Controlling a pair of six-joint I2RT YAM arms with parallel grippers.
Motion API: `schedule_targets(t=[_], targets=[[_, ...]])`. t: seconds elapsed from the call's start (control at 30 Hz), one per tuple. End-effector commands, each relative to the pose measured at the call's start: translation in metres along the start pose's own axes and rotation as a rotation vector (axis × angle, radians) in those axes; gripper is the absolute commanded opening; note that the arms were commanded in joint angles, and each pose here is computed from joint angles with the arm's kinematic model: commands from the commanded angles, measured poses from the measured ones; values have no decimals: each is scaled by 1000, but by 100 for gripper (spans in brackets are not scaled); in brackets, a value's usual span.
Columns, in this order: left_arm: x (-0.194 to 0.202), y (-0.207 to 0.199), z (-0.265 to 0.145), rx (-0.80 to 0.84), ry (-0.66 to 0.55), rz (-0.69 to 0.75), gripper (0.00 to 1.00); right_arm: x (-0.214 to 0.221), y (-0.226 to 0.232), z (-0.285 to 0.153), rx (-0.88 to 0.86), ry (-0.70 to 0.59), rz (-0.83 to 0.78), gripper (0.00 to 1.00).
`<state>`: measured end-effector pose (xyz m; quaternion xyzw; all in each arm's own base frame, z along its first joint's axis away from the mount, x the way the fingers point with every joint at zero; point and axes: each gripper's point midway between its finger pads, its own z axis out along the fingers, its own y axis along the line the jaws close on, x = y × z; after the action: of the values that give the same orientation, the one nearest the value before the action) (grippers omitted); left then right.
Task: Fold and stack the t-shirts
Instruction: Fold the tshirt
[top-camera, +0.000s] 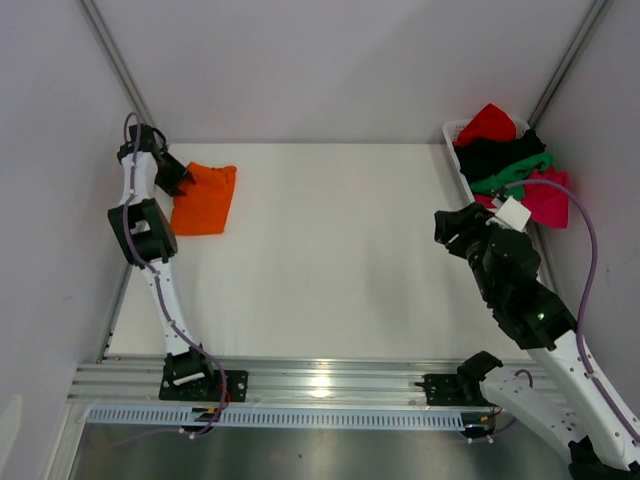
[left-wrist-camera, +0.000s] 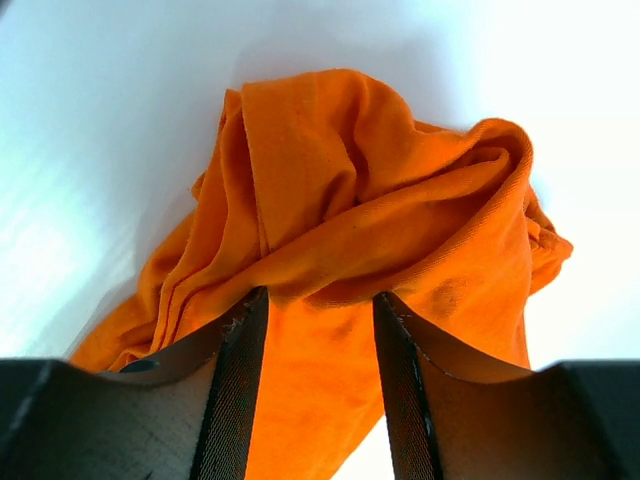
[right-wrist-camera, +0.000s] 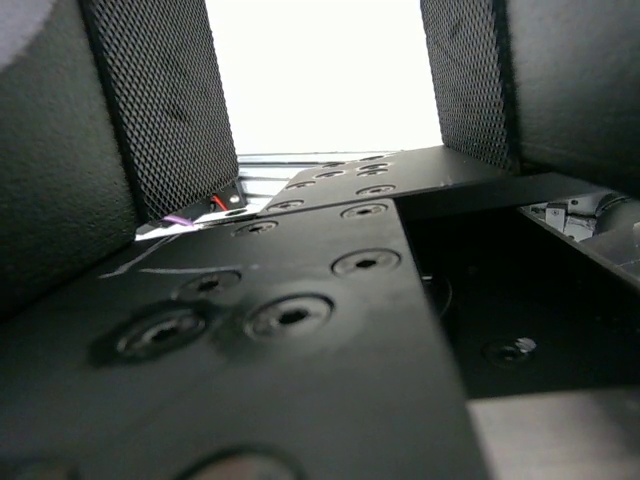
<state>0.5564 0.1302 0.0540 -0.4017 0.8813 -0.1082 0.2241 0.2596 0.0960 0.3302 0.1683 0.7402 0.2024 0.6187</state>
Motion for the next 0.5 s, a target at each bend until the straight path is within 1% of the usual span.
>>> schedule_targets(t=[0.0,0.07,0.2,0.27,0.47], targets=[[-29,-5,-6,67,-64,-36,50,-20,6,-13,-35,-57,55,57],[-30,-1,-4,74,-55,-50,50,-21,3,-15,-27,-63,62,57],[-28,-11,-10,116,-48,-46,48,-16,0,-16,-23,-54,69,57],[-16,-15,-8,135,-18,-43,46,-13,0,-15,-23,-47,69,57],[-18,-54,-59,218,-113,53,46,-4,0,-12,-31,-26,62,57]])
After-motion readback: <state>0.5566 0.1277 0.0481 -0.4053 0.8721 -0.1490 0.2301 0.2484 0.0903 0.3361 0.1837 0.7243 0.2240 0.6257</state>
